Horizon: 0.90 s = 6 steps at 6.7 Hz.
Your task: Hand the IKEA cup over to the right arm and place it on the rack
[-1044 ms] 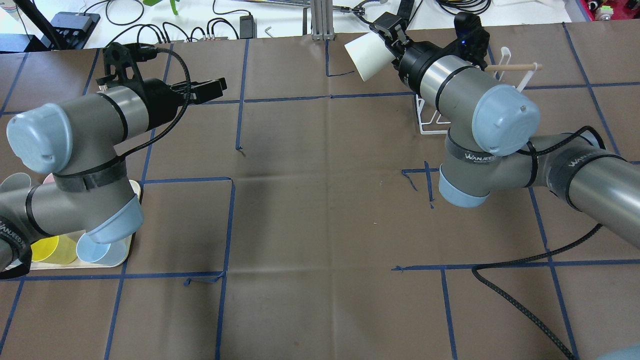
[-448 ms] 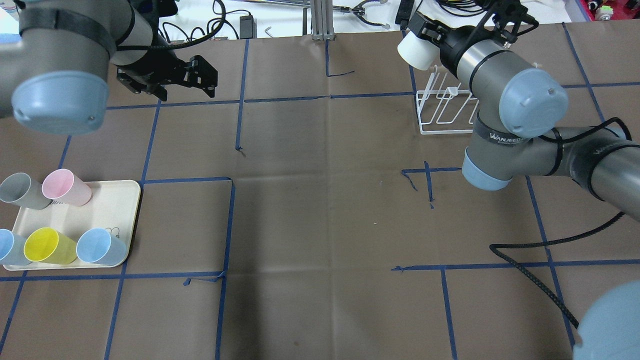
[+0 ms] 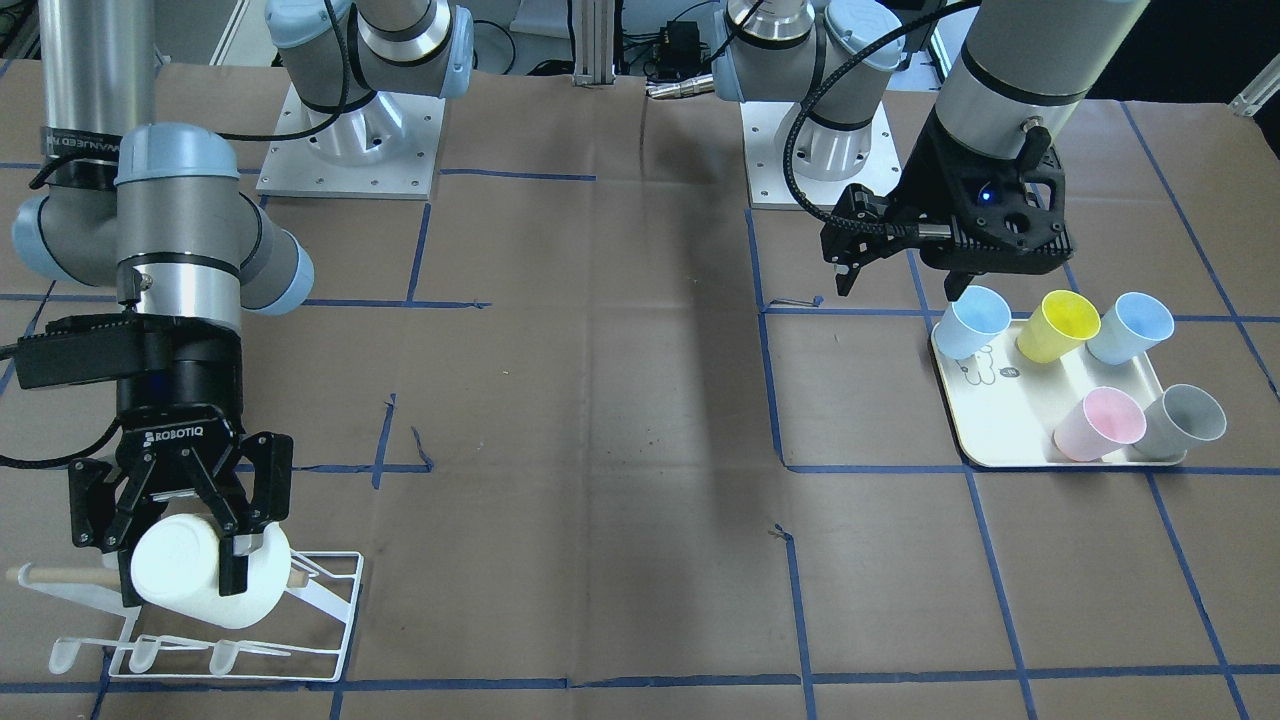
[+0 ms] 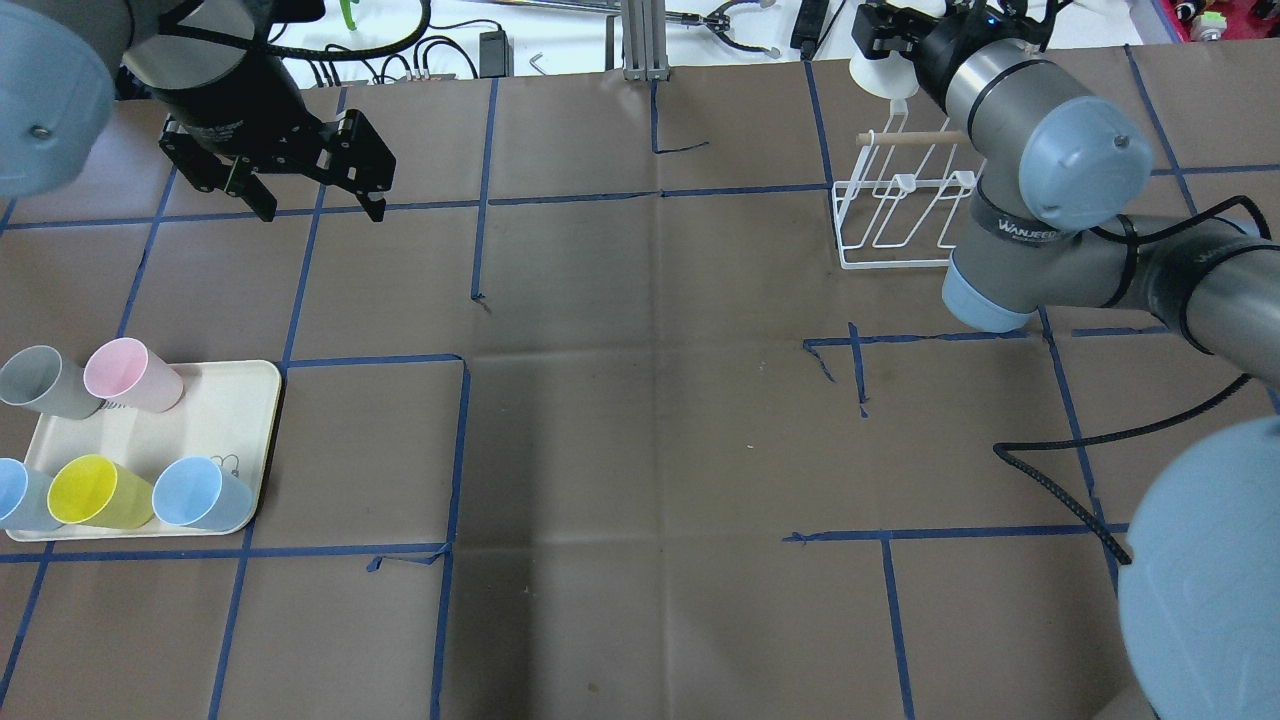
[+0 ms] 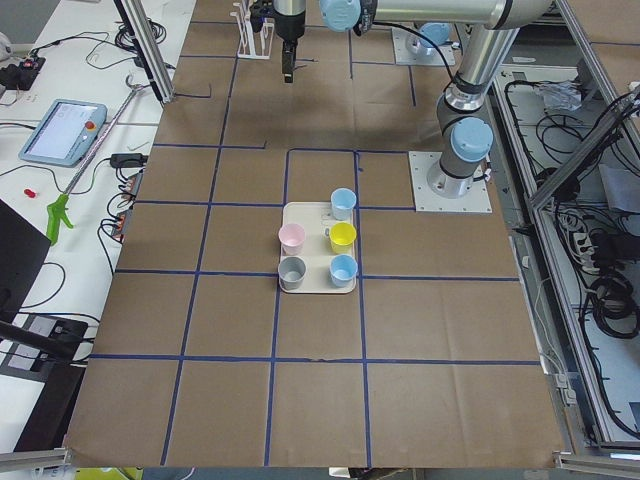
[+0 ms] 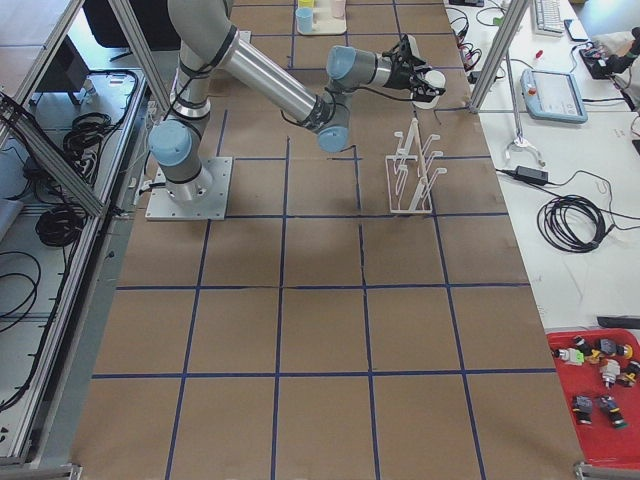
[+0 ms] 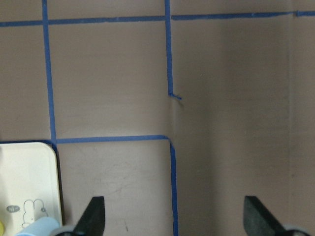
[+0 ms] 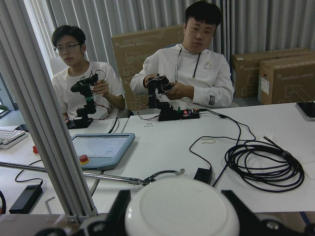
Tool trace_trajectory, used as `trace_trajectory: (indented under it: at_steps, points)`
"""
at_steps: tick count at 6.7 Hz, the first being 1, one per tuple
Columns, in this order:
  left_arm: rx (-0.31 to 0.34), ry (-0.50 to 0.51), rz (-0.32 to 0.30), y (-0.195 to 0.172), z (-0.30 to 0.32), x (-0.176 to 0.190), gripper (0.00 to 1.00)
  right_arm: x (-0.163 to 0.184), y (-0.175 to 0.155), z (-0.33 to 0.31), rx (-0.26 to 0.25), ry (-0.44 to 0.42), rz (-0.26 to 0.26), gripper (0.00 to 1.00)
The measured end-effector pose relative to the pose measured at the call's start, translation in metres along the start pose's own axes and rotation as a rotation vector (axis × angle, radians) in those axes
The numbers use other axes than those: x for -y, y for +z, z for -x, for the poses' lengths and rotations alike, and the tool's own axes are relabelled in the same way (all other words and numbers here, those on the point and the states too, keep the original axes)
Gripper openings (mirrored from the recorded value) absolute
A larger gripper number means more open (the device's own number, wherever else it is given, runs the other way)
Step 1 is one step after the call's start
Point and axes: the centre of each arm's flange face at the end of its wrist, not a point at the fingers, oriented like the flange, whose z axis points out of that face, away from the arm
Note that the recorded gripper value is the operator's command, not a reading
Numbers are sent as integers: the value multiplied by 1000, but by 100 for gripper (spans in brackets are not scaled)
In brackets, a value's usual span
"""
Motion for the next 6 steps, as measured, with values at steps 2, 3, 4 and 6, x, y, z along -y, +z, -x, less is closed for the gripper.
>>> trace_trajectory:
  at_steps: [2,3,4,6]
  points:
    - [-29,-6,-4,-5,0,-13,99,-12,26,-22,-23,-60,-18,10]
    - [-31,-21,8,0,8,-23,99,-14,42,-36,-36,-71,-24,10]
    - [-30,-39,23,8,27,-34,99,-21,59,-45,-42,-75,-23,10]
    - [-31,-80,54,25,83,-58,99,-36,73,-49,-46,-73,-5,10]
